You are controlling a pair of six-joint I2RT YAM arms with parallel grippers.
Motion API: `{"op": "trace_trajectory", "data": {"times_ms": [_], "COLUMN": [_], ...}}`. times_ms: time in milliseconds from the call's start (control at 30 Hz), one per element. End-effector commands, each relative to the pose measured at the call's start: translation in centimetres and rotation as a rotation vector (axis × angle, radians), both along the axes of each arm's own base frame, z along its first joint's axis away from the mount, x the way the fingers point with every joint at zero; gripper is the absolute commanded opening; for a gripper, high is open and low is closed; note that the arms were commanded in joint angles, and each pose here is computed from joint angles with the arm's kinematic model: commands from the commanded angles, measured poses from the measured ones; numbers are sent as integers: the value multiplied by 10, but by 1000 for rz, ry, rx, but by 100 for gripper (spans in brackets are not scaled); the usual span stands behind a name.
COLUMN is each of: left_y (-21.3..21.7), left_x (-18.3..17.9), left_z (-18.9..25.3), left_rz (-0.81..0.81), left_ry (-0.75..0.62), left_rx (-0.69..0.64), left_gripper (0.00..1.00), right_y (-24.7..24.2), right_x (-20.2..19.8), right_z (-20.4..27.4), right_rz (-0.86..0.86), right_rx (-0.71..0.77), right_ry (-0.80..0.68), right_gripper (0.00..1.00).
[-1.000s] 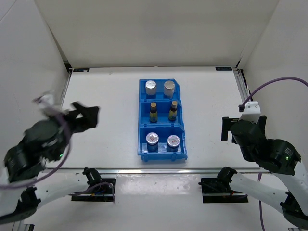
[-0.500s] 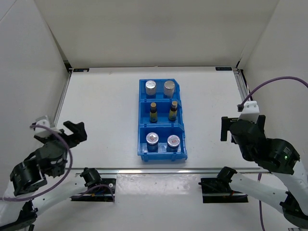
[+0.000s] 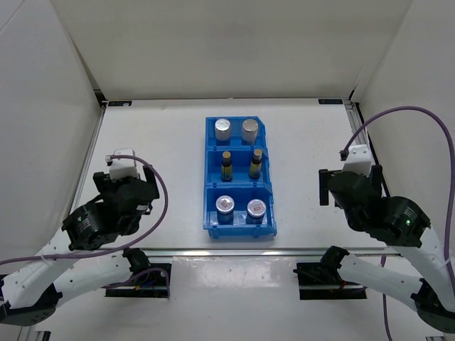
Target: Organize the condiment bottles
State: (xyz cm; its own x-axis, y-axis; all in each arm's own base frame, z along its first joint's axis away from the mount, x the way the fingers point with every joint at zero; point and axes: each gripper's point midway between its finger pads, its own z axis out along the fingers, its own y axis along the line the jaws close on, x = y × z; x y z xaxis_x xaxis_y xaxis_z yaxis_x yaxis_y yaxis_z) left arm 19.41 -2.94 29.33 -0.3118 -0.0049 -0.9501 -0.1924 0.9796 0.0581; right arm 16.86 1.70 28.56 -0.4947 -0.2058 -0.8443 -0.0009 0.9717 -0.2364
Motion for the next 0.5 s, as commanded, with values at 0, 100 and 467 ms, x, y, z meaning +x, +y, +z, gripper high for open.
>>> {"op": "trace_trajectory", "data": {"times_ms": [0, 100, 467], "left_y": [0, -2, 3], "left_x": [3, 4, -1], "left_z": [-3, -5, 2], "left_rz": [21, 11, 4], "left_ry": [21, 34, 9], "left_rx": [30, 43, -3], "left_gripper": [100, 100, 100], "right_y": [5, 10, 32], "right_x": [8, 9, 11], "right_z": [1, -1, -14], "right_rz": [-6, 26, 126], "right_rx": [-23, -36, -73], "right_ry": [-9, 7, 78], "right_gripper": [100, 100, 100]}}
